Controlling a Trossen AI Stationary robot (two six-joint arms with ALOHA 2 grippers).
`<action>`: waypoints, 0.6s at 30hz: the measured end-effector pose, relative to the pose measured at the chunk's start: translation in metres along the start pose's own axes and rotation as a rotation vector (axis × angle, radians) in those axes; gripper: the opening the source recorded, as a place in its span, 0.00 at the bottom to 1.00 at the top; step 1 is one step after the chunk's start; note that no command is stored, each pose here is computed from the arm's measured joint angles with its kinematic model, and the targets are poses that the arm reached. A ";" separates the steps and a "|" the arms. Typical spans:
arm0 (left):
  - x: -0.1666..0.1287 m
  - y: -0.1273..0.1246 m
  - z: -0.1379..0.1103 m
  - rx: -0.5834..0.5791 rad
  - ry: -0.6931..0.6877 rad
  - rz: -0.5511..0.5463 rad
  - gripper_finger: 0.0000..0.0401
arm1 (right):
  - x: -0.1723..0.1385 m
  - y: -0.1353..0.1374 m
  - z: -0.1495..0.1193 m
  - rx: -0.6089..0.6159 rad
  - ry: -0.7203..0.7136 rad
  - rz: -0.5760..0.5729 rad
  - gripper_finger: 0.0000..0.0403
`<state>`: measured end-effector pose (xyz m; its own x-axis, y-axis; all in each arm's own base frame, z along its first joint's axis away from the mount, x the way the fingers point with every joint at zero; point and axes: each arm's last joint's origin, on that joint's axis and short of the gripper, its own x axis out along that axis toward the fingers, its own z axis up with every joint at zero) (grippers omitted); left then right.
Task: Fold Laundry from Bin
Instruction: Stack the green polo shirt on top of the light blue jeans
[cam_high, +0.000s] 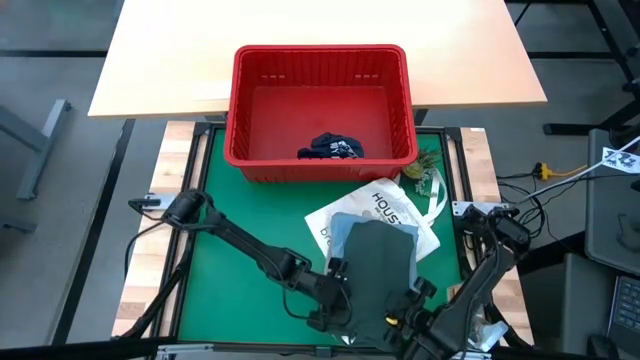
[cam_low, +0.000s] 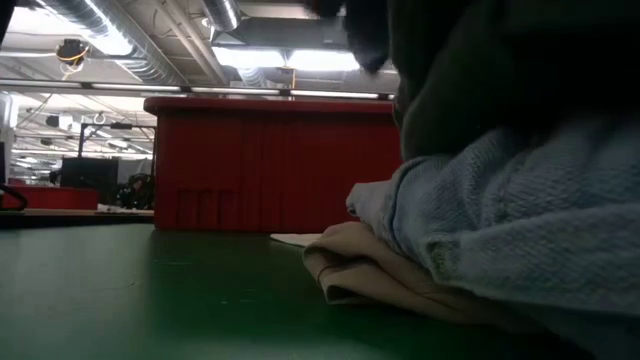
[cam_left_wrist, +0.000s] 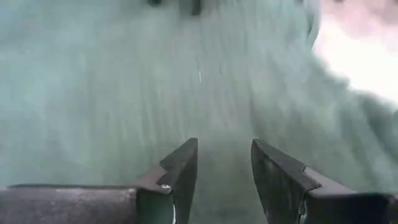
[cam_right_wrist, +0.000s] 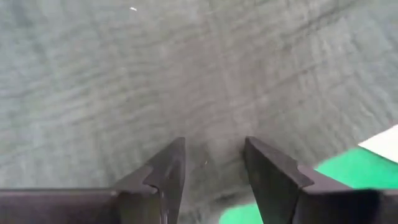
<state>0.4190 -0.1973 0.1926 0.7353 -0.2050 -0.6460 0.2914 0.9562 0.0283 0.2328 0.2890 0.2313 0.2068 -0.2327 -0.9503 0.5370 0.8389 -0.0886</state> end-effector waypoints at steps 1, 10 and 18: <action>-0.007 0.001 0.006 -0.003 -0.023 0.004 0.36 | -0.007 0.000 0.002 -0.006 -0.006 -0.003 0.41; -0.039 0.022 0.035 -0.007 -0.164 0.142 0.36 | -0.047 -0.012 0.021 -0.136 -0.213 -0.088 0.41; -0.017 0.063 0.021 -0.103 -0.108 0.161 0.36 | -0.027 -0.019 0.021 -0.254 -0.239 -0.190 0.41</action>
<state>0.4374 -0.1382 0.2214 0.8302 -0.0641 -0.5538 0.1052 0.9935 0.0427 0.2341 0.2694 0.2644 0.3238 -0.4783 -0.8163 0.3706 0.8580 -0.3557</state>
